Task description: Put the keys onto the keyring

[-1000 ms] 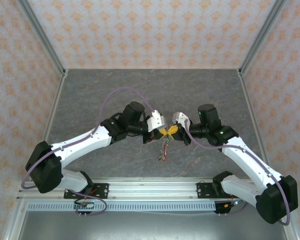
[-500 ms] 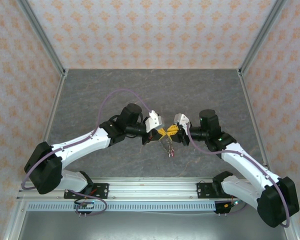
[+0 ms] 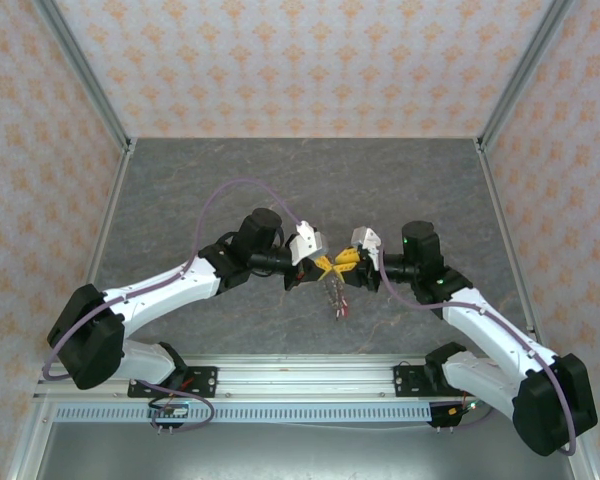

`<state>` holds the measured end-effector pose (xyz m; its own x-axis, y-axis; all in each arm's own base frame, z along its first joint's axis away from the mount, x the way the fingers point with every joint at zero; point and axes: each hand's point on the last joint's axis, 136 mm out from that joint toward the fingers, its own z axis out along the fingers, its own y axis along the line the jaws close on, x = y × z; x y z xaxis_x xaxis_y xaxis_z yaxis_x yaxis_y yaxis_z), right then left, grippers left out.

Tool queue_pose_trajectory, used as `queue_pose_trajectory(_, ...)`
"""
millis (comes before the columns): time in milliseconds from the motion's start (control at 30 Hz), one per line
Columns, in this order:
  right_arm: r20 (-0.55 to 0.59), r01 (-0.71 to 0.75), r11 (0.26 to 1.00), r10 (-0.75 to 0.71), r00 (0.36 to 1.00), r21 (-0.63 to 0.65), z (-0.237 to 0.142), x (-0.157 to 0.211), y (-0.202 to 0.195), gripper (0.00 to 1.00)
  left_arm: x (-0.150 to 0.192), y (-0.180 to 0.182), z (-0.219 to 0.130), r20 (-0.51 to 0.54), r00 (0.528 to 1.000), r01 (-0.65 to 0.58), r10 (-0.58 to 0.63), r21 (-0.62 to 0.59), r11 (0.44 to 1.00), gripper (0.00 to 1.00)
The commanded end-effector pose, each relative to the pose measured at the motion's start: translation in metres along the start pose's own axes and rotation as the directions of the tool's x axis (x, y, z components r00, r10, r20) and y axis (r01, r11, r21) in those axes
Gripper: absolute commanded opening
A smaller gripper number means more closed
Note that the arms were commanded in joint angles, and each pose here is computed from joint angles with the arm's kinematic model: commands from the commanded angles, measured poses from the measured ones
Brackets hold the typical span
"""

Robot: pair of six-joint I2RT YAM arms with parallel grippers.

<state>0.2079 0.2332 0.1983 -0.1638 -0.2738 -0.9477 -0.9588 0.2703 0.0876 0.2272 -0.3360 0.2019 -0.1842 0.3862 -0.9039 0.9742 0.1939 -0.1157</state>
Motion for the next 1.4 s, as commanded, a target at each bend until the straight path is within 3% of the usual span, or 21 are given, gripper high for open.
queue_pose_trajectory(0,0.000,0.014,0.999,-0.014,1.000,-0.032,-0.003,-0.009,0.004,0.24,-0.035,-0.010,-0.013,0.109,0.991,-0.082,0.079,0.028,0.996,0.00)
queue_pose_trajectory(200,-0.074,0.015,0.998,-0.019,0.997,-0.059,-0.005,-0.005,0.007,0.15,-0.035,-0.008,-0.011,0.103,0.991,-0.086,0.084,0.019,0.996,0.00)
queue_pose_trajectory(367,-0.077,0.014,0.995,-0.021,0.997,-0.094,-0.004,-0.011,0.010,0.00,-0.035,-0.004,-0.010,0.099,0.992,-0.079,0.078,0.004,0.997,0.00)
queue_pose_trajectory(467,-0.067,0.024,0.996,-0.030,0.997,-0.089,-0.004,-0.020,0.007,0.00,-0.029,0.001,-0.008,0.069,0.995,-0.074,0.075,-0.017,0.997,0.03)
queue_pose_trajectory(567,-0.061,0.058,0.994,-0.063,0.996,-0.093,-0.006,-0.028,0.010,0.00,-0.016,0.004,-0.004,0.005,0.997,-0.074,0.074,-0.031,0.997,0.18)
queue_pose_trajectory(733,-0.126,0.104,0.993,-0.110,0.986,-0.055,-0.008,-0.027,0.008,0.00,-0.005,0.002,0.001,-0.061,0.995,-0.078,0.077,-0.022,0.997,0.24)
queue_pose_trajectory(1067,-0.200,0.137,0.989,-0.146,0.969,-0.056,-0.007,-0.028,0.012,0.00,-0.001,0.008,0.005,-0.094,0.992,-0.095,0.090,-0.054,0.994,0.18)
queue_pose_trajectory(1367,-0.238,0.146,0.988,-0.156,0.959,-0.060,-0.006,-0.024,0.013,0.00,-0.009,0.008,-0.002,-0.063,0.992,-0.116,0.111,-0.085,0.990,0.21)
